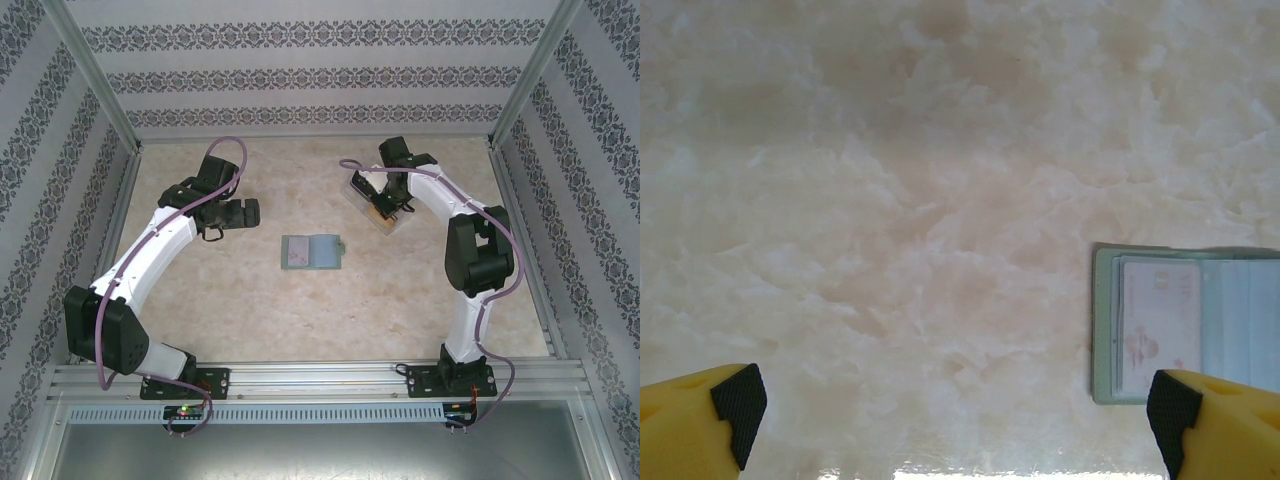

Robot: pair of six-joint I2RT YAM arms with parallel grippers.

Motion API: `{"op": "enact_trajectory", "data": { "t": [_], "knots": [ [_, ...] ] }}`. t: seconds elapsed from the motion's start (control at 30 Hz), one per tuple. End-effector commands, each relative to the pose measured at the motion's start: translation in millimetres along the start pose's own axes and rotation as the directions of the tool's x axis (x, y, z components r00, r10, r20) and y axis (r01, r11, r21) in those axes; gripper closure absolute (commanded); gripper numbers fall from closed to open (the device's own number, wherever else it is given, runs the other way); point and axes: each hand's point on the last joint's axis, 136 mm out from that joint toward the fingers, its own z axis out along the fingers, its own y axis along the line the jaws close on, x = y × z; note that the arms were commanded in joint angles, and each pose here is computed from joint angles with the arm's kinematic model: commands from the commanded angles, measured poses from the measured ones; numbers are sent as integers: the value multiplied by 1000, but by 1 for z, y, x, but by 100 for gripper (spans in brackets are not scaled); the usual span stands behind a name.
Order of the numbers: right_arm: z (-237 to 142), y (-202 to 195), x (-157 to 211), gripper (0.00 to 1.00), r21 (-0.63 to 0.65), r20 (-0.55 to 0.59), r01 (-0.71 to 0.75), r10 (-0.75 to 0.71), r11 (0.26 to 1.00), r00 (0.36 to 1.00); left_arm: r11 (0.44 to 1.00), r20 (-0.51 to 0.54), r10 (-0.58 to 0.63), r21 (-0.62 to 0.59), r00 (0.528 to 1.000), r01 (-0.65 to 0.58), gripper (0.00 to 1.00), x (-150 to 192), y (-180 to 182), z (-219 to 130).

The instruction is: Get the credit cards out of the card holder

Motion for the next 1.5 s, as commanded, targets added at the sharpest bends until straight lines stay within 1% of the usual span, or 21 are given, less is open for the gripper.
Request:
{"op": "enact_trajectory", "data": {
  "t": [0.0, 0.03, 0.07, 0.17, 0.27, 0.33, 0.4, 0.43, 0.57, 0.67, 0.73, 0.77, 0.9, 0.97, 1.07, 1.2, 1.33, 1.47],
  "knots": [
    [1, -3, 0, 86, -2, -16, 10, -10, 1000, 1000, 1000, 0, 12, 7, 1000, -12, 0, 3, 4, -6],
    [1, -3, 1, 81, 4, -23, 9, -9, 1000, 1000, 1000, 2, 13, 7, 1000, -13, 0, 2, 4, -7],
    [0, -4, 2, 79, 9, -25, 4, -4, 1000, 1000, 1000, 4, 13, 8, 1000, -13, 0, 2, 4, -8],
    [-8, -5, 1, 76, 23, -11, -8, 8, 1000, 1000, 1000, 11, 10, 15, 1000, -10, 0, 1, 3, -10],
    [-24, -2, -4, 74, 32, 27, -30, 30, 999, 999, 1000, 20, 5, 19, 1000, -5, 0, 1, 3, -12],
    [-35, 4, -7, 72, 39, 51, -53, 51, 998, 997, 1000, 24, 1, 22, 1000, -1, 1, 2, 3, -13],
    [-47, 13, -10, 68, 51, 81, -97, 93, 994, 992, 1000, 28, -5, 23, 1000, 4, 1, 3, 4, -13],
    [-51, 17, -11, 67, 63, 90, -126, 120, 990, 989, 1000, 28, -10, 23, 1000, 9, 0, 3, 4, -13],
    [-55, 50, -11, 66, 28, 145, -305, 298, 952, 943, 1000, 28, -15, 12, 999, 15, 0, 5, 7, -14],
    [-54, 82, -10, 54, 36, 174, -364, 353, 931, 919, 1000, 38, -22, -1, 999, 22, 1, 4, 9, -15],
    [-57, 107, -14, 47, 21, 186, -383, 373, 924, 909, 1000, 44, -27, -2, 999, 28, 1, 4, 10, -15],
    [-56, 122, -17, 44, -6, 185, -386, 380, 922, 906, 999, 46, -34, -2, 998, 34, 1, 4, 10, -15],
    [-46, 172, -27, 41, -130, 130, -421, 436, 898, 890, 998, 39, -60, 5, 997, 60, 1, 6, 10, -13],
    [-39, 195, -36, 41, -197, 124, -416, 443, 888, 888, 998, 39, -69, 7, 997, 69, 1, 7, 10, -13],
    [-24, 218, -48, 39, -232, 117, -399, 433, 887, 894, 996, 26, -83, 23, 996, 82, 1, 9, 7, -10],
    [7, 221, -47, 40, -169, 50, -441, 454, 881, 889, 992, 8, -114, 49, 993, 114, 1, 13, 4, -2],
    [25, 206, -47, 40, -99, 55, -449, 455, 888, 889, 982, -34, -178, 64, 983, 180, 0, 23, 5, 13],
    [38, 202, -50, 40, -76, 42, -427, 431, 901, 902, 957, -99, -243, 137, 965, 255, 2, 35, -6, 32]
  ]
}}
